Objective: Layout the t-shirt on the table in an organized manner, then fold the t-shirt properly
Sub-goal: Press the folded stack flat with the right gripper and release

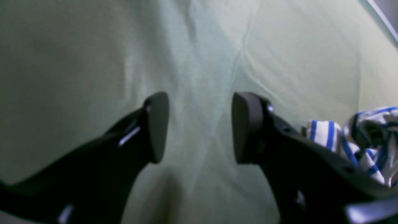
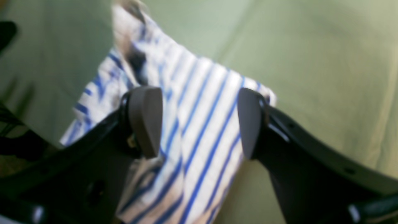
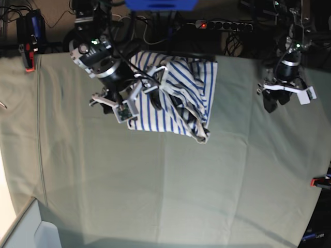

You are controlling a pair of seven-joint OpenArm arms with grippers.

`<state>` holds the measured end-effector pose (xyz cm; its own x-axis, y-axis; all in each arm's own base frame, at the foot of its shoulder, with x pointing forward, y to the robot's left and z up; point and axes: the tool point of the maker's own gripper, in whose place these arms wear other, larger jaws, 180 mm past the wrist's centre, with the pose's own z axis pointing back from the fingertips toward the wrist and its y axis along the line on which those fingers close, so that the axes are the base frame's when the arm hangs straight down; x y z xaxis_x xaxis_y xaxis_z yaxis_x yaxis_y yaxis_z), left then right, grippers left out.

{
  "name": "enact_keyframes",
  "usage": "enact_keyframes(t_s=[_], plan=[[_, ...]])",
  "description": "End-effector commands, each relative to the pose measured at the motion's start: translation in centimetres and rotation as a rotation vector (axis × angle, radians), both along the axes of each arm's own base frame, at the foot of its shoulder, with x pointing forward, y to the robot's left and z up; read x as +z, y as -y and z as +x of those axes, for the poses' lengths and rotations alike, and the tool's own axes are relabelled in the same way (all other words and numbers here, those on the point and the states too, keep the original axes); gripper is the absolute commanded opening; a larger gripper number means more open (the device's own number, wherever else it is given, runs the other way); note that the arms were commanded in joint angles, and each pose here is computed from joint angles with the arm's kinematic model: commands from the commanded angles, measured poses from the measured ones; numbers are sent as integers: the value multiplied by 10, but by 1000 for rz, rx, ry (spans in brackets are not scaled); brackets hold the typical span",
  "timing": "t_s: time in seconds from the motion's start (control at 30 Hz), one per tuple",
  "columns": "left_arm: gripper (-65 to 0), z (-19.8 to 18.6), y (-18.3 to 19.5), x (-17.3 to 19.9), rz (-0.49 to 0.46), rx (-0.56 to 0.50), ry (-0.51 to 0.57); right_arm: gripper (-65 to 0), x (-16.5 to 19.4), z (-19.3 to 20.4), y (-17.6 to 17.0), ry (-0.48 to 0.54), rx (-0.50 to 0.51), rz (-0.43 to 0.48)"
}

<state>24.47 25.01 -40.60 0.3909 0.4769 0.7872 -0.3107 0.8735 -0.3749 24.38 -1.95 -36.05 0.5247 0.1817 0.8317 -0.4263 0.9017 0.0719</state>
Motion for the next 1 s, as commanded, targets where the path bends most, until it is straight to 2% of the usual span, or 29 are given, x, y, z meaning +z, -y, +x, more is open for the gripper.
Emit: enact_keyframes(t_s=[0.0,0.13,0.3,0.4,0.57,0.73,0.83,0.97], plan=[[-329,6,-5,13,19,-1,46,-282,4,-1,-5,13,-7,39],[-329,6,-9,14,29,-1,45,-392,-7,-14,-6,-28,0,40],[-329,2,-32,21,51,56,57,-579,-25,-35,-40,-97,85,73],[-329,2,-36,22,56,68,61,-644,-36,-45,-59,-138,133,93],[-329,0,-33,31,64,52,76,-650,-33,-58,-113,-141,286,137],[-329,4,-28,40,60,45,102,-650,-29,-66,-151,-132,409,155],[-329,2,-28,40,61,44,99,-650,-22,-61,-149,-110,403,149],[-329,-1,-31,35,67,44,82,-650,-14,-49,-111,-74,316,117]])
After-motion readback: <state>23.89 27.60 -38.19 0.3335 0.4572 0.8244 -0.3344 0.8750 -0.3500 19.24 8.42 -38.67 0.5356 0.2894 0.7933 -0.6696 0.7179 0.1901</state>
